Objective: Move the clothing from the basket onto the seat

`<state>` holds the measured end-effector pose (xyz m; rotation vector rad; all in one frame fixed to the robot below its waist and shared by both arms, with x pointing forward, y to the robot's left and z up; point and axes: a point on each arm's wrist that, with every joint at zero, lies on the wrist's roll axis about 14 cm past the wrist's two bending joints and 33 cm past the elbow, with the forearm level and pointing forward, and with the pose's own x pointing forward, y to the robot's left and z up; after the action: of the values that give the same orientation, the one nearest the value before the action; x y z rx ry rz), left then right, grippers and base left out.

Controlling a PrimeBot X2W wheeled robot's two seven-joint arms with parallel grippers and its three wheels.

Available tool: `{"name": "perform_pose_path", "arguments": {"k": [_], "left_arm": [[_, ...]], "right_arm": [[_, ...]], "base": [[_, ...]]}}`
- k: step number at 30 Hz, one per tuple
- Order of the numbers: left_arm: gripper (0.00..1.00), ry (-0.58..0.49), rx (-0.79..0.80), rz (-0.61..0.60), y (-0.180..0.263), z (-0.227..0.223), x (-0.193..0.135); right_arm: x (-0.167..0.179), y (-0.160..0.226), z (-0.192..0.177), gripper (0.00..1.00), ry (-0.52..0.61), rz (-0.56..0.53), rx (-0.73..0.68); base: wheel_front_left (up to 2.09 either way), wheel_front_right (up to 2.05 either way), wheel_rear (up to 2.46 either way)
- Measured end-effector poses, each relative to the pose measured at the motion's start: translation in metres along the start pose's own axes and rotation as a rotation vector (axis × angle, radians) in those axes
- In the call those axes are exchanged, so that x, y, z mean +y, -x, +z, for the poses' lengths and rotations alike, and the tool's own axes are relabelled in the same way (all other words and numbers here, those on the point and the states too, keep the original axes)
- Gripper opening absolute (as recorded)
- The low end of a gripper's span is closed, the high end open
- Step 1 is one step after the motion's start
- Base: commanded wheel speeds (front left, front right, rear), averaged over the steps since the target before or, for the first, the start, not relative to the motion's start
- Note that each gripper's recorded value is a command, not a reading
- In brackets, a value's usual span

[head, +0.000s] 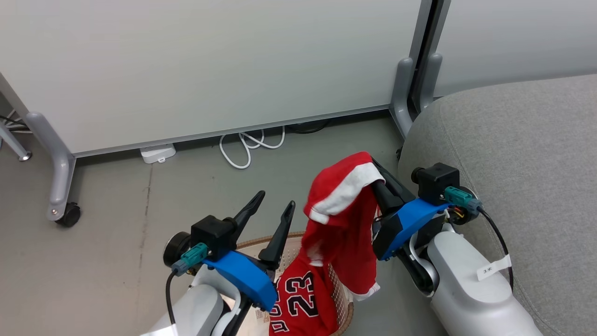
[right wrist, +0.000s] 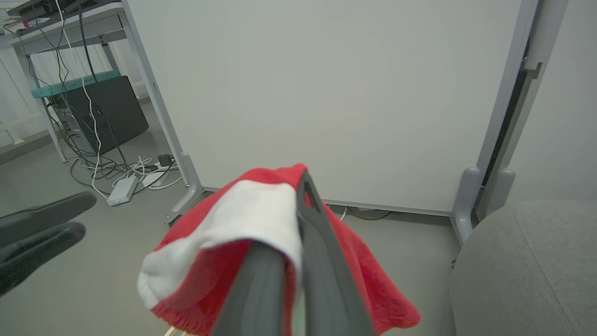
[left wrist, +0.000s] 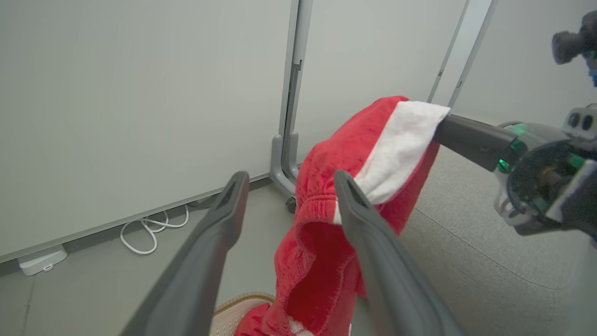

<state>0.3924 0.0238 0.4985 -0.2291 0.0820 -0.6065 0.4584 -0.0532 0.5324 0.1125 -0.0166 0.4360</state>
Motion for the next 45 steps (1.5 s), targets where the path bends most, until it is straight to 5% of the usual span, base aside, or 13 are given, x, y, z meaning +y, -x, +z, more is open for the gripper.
{"name": "perform_pose_path", "arguments": {"k": [24, 45], "left_arm": [[1.0, -0.05, -0.054, 0.118, 0.026, 0.0, 0.025], [1.0, -0.027, -0.007, -0.105, -0.023, -0.018, -0.037]], "right_arm": [[-0.003, 0.005, 0.0, 0.0, 0.001, -0.012, -0.003], [-0.076, 0.062, 0.01, 0.0, 0.002, -0.237, -0.032]], "base": [[0.0, 0.0, 0.0], [0.0, 0.0, 0.0]]}}
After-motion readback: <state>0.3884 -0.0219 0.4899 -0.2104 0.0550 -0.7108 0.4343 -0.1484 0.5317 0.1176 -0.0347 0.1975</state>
